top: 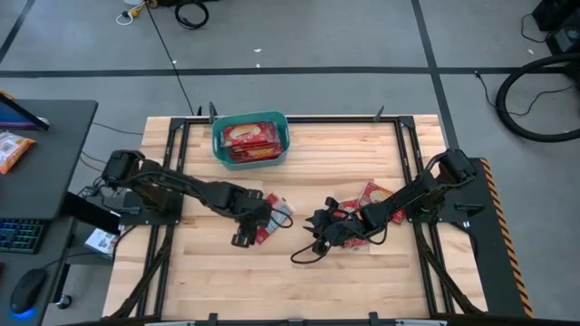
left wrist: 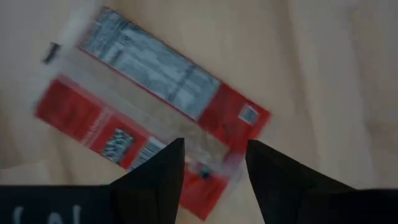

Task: Sort popcorn bags into baskets
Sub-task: Put the red popcorn bag into the green bin

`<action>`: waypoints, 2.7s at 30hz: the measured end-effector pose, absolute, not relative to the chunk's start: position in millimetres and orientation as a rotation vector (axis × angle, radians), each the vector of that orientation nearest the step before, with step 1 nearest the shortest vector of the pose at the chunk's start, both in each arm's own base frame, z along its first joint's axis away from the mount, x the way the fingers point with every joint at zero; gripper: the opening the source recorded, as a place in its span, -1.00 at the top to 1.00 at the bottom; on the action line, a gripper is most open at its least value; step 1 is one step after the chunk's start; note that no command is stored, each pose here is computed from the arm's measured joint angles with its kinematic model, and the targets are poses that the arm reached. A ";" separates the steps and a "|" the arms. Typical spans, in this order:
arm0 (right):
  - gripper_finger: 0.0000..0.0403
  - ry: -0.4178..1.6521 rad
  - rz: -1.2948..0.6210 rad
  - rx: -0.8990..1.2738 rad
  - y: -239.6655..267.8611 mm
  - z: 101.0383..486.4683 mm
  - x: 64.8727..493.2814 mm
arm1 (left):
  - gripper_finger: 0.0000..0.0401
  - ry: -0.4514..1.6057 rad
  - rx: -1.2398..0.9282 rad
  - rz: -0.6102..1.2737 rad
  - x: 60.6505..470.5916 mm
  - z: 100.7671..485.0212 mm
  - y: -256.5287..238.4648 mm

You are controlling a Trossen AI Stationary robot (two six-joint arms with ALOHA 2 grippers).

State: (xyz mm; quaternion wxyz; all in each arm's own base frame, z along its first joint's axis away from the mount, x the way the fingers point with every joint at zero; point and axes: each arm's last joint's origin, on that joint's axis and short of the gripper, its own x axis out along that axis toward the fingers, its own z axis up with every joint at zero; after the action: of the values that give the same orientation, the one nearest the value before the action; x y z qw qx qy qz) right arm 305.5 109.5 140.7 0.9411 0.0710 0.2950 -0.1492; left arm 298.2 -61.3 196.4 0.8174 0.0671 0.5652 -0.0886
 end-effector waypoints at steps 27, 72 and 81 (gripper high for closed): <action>0.40 0.595 -0.157 0.019 130.6 130.7 338.7 | 0.12 1.273 -0.137 -0.227 272.3 135.0 -11.3; 0.40 0.873 -0.387 0.030 82.2 113.0 361.9 | 0.12 0.948 1.361 -0.346 310.0 118.8 -57.5; 0.40 0.869 -0.332 0.021 84.3 110.0 365.0 | 0.36 0.914 1.352 -0.374 310.0 119.1 -63.5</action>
State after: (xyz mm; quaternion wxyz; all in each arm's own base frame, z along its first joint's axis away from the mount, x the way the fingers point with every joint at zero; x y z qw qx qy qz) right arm 365.0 84.3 110.0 0.8937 0.0100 0.4189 -0.1602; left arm 310.0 -63.5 119.1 0.6695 0.5998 0.4055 -0.1659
